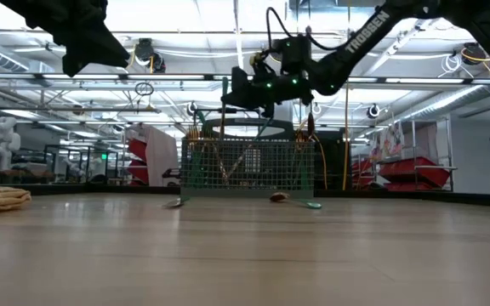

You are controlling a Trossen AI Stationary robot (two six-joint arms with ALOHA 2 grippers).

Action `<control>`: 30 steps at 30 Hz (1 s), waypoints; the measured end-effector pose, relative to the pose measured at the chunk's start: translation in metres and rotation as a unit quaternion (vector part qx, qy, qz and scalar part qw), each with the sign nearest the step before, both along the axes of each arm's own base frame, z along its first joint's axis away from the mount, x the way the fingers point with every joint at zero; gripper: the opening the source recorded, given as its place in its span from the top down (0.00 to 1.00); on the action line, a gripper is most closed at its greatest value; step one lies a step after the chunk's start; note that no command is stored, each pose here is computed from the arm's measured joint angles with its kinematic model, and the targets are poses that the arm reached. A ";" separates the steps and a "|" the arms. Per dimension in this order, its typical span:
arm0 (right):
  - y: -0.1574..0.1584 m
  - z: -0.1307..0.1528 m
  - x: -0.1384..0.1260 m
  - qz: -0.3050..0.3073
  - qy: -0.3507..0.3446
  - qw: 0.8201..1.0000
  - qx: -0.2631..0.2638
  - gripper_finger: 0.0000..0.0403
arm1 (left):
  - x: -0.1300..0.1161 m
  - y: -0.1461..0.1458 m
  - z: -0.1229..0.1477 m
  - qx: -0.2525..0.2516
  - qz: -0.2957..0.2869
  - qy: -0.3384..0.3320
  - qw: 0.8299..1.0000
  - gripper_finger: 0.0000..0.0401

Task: Sort silverware
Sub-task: Put the green knife into the silverware basket, then put the green spoon into the silverware basket

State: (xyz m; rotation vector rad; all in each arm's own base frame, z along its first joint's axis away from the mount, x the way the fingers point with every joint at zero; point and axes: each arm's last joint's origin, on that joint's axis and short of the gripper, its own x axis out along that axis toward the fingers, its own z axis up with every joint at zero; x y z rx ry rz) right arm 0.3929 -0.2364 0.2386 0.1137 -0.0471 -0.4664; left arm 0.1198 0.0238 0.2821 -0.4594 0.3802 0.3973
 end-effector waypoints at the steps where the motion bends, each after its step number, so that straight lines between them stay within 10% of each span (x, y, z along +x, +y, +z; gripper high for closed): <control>1: 0.001 -0.004 -0.002 0.000 -0.004 1.000 -0.002 1.00 | 0.000 0.000 0.000 0.001 0.003 0.000 1.000 0.77; 17: 0.009 -0.047 -0.020 -0.005 0.027 0.999 0.036 0.99 | -0.001 0.003 0.000 0.022 0.045 0.005 0.999 0.77; 30: 0.015 -0.017 -0.022 0.053 -0.070 0.995 0.052 0.98 | -0.001 0.003 0.000 0.024 0.047 0.005 0.999 0.77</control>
